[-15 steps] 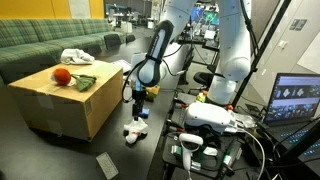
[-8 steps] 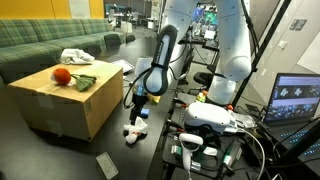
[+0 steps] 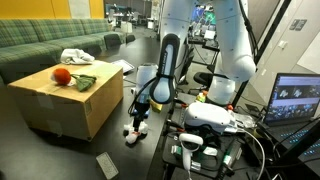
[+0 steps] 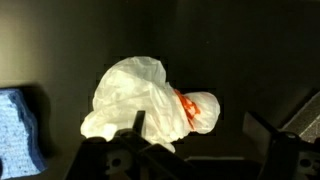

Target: Put the moose doll on the table, then the white towel on the box, then blue sponge on the table, the white plastic on the box, the turnip plushie on the table, finally, the duster on the box

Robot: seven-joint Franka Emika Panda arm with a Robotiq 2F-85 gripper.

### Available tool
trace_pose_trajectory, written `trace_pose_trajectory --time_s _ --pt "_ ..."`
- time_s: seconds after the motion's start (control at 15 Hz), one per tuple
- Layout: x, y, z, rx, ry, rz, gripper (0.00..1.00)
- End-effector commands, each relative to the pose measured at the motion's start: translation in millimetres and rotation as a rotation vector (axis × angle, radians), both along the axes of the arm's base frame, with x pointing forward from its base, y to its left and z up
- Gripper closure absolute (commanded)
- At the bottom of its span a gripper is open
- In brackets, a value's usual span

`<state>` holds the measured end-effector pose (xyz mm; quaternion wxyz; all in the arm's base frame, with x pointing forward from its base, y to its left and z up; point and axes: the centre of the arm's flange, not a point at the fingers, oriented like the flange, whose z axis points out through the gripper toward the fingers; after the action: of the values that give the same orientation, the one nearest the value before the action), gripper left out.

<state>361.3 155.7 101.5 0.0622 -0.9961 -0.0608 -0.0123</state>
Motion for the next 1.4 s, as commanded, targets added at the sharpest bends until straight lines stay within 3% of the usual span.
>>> trace_pose_trajectory --time_s 0.0,0.4,1.33 --pt "-0.8 21.5 -6.4 -0.012 -0.027 0.012 0.00" --pt "5.5 30.6 -32.2 -0.044 -0.025 0.044 0.00" --pt "52.6 3.1 -100.0 -0.158 -0.037 0.035 0.00"
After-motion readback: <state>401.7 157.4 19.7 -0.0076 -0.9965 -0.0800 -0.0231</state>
